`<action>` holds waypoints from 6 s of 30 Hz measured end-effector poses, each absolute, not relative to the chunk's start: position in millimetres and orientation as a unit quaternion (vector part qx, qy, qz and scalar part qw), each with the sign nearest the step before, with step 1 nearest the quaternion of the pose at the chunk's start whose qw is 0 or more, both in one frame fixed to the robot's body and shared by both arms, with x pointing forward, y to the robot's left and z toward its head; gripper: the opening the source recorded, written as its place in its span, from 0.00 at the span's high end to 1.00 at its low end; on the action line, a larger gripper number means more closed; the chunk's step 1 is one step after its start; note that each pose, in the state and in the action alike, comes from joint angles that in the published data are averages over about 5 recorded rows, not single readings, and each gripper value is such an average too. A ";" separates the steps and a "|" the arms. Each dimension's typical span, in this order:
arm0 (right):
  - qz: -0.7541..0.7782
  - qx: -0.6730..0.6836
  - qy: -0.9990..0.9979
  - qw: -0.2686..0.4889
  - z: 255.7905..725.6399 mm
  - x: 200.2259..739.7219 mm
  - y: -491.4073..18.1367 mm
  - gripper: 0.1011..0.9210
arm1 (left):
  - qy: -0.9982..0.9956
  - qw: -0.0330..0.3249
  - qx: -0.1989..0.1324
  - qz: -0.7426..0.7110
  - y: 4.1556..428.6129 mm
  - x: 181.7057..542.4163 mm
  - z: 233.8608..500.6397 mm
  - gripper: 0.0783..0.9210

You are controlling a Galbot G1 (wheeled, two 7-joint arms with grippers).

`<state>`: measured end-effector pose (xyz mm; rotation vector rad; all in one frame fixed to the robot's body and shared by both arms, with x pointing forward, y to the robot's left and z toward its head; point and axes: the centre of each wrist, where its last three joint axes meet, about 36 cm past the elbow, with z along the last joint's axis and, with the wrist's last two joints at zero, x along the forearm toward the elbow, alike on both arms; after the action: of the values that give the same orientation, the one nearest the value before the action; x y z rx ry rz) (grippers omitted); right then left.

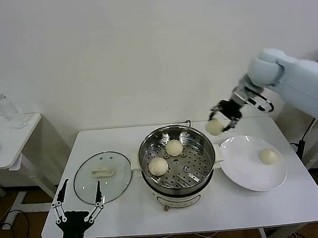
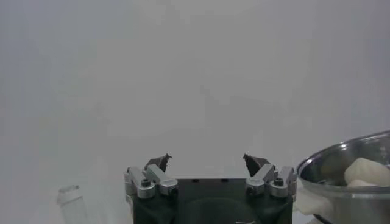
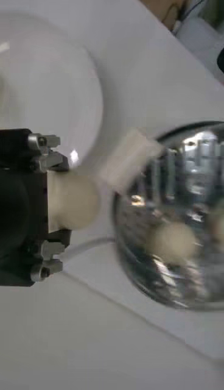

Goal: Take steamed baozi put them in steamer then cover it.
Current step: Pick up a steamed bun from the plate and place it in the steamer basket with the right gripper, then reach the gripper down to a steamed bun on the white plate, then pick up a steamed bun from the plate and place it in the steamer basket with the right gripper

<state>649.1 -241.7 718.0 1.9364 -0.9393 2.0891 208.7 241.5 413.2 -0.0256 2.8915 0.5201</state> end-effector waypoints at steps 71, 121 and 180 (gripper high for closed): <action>0.605 0.568 -0.475 0.293 661.3 659.6 -422.7 0.12 | 0.979 0.119 -0.003 0.168 237.4 216.2 418.4 0.12; 0.496 0.451 -0.602 0.435 470.2 651.1 -550.8 0.30 | 0.981 0.100 -0.005 0.168 238.7 209.2 412.1 0.12; 0.596 0.624 -0.411 0.296 644.8 640.1 -184.8 0.32 | 0.976 0.119 -0.013 0.182 246.5 225.3 416.9 0.12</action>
<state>640.1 -184.8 644.8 1.6597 -1.0921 1.5841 225.3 246.5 416.9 -0.0393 2.8535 0.5321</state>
